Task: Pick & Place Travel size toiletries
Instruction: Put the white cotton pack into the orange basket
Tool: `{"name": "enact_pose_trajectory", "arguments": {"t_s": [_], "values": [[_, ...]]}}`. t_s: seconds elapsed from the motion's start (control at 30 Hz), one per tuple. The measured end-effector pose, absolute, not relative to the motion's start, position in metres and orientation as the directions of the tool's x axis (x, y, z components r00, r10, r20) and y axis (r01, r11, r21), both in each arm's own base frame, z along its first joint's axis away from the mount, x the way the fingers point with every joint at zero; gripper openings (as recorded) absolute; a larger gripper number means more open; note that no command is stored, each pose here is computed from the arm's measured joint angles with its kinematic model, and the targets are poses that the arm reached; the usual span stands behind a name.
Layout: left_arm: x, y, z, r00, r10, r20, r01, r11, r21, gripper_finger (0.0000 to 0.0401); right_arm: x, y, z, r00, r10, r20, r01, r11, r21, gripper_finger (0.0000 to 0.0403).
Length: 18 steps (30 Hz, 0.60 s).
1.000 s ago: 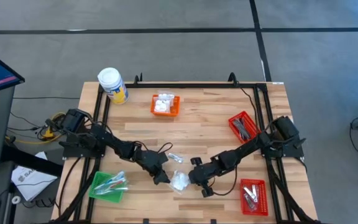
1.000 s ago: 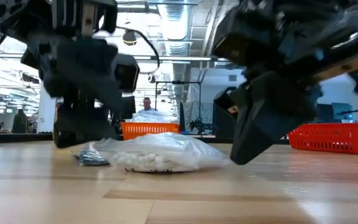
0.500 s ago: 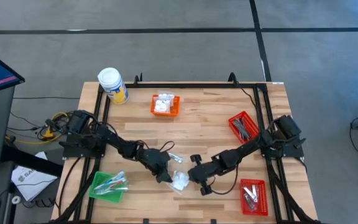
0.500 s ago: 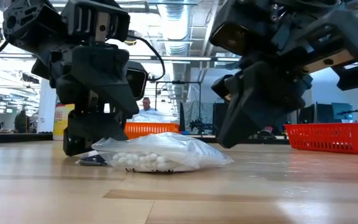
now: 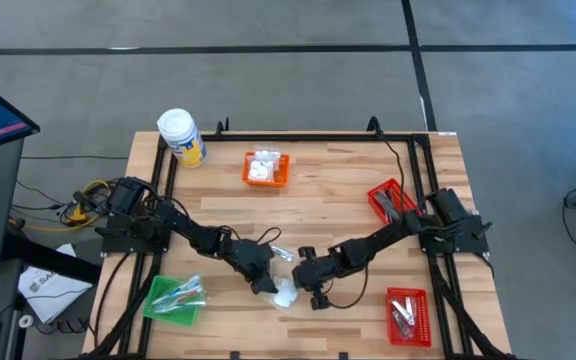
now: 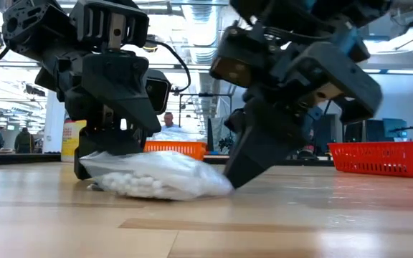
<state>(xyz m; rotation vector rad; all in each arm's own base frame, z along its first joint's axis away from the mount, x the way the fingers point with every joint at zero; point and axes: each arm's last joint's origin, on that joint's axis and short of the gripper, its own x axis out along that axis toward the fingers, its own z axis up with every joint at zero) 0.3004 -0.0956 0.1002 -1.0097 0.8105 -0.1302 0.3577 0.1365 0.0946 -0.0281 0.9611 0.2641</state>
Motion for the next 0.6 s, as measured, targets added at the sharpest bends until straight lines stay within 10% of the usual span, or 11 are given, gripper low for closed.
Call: {"name": "enact_pose_trajectory", "arguments": {"t_s": [0.4,0.6], "values": [[0.288,-0.119,0.14,0.726,-0.529,-0.439,0.081,0.7,-0.709,0.0176,0.36,0.14,0.097,0.527,0.205,-0.825,-0.267,0.961,0.069,0.0],[0.27,-0.161,0.175,0.812,-0.42,-0.405,0.315,0.9,-0.302,0.0166,0.361,0.138,0.096,0.529,0.207,-0.823,-0.263,0.962,0.073,0.0]]}}
